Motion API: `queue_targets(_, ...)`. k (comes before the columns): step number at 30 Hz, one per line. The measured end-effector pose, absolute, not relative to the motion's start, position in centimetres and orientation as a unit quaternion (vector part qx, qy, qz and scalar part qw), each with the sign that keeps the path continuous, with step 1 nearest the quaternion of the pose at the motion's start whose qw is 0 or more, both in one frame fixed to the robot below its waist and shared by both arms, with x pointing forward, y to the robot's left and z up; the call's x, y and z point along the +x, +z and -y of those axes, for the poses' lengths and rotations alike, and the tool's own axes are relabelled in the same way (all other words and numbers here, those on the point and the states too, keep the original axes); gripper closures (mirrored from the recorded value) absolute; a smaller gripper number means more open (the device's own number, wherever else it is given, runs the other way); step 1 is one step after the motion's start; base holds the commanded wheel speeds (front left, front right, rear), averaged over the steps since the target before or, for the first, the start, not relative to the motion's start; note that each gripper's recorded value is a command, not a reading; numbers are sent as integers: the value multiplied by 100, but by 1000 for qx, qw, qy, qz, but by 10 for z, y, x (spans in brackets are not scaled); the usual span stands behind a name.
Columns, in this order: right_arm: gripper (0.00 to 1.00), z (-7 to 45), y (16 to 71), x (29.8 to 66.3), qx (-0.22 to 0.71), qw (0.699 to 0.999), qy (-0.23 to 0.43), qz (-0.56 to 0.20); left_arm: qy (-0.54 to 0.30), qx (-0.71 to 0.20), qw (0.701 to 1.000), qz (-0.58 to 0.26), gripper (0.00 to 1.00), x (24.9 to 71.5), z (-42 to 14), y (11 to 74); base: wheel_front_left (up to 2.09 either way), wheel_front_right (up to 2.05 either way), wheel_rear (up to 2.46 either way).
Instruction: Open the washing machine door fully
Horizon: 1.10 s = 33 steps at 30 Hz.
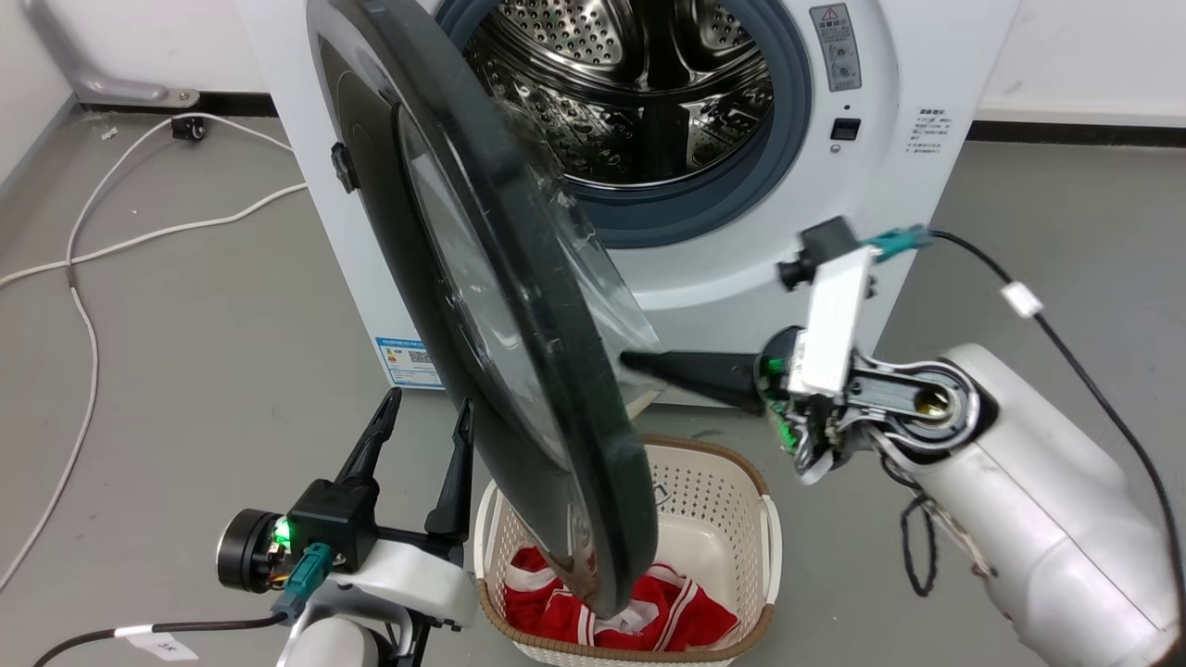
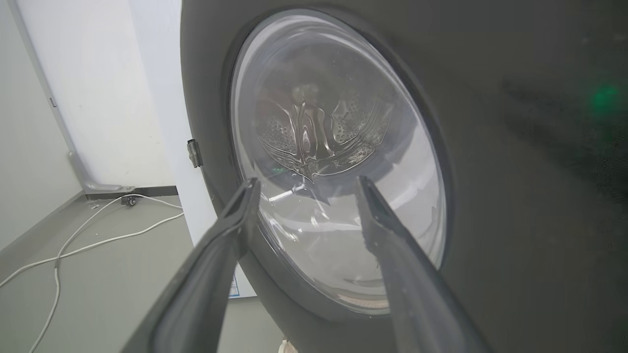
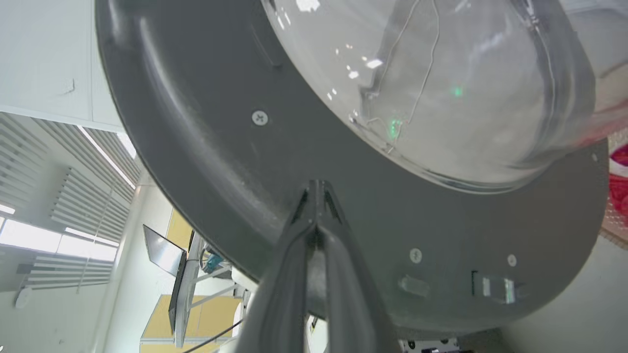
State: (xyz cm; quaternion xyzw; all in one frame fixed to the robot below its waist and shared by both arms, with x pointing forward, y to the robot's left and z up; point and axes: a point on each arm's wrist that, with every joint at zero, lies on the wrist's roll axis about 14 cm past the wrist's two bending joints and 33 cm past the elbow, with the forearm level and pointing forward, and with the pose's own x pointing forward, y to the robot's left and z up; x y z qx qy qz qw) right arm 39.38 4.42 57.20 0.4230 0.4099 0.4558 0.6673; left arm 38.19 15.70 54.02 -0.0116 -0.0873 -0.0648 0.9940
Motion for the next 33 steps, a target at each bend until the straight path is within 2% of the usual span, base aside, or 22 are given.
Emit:
queue_targets(5,100,-11,574,422,500,708,383,-320,-64,-13,994,88,0,381,-157,540,0,0,0)
queue_targets(11,100,43,564,431,602,706,289,-234,-58,-18,994,86,0,384,-159,539,0,0,0)
queue_targets(18,100,104,530,411,678,696,170,-165,-57,-20,995,85,0,387,-160,538,0,0,0)
queue_targets(19,83,110,525,407,683,696,154,-156,-56,-19,995,85,0,387,-160,538,0,0,0)
queue_targets(21,0,124,517,401,694,698,120,-132,-56,-19,995,84,0,387,-161,537,0,0,0)
queue_targets(25,0,150,510,393,681,726,62,-73,-55,-19,995,85,0,387,-161,538,0,0,0)
queue_targets(28,0,171,512,389,630,775,33,-26,-54,-19,995,86,0,387,-162,539,0,0,0)
queue_targets(30,0,187,511,387,573,819,25,-7,-53,-19,995,87,0,387,-162,539,0,0,0)
queue_targets(33,0,230,522,389,485,873,-13,53,-54,-19,995,87,0,387,-162,540,0,0,0)
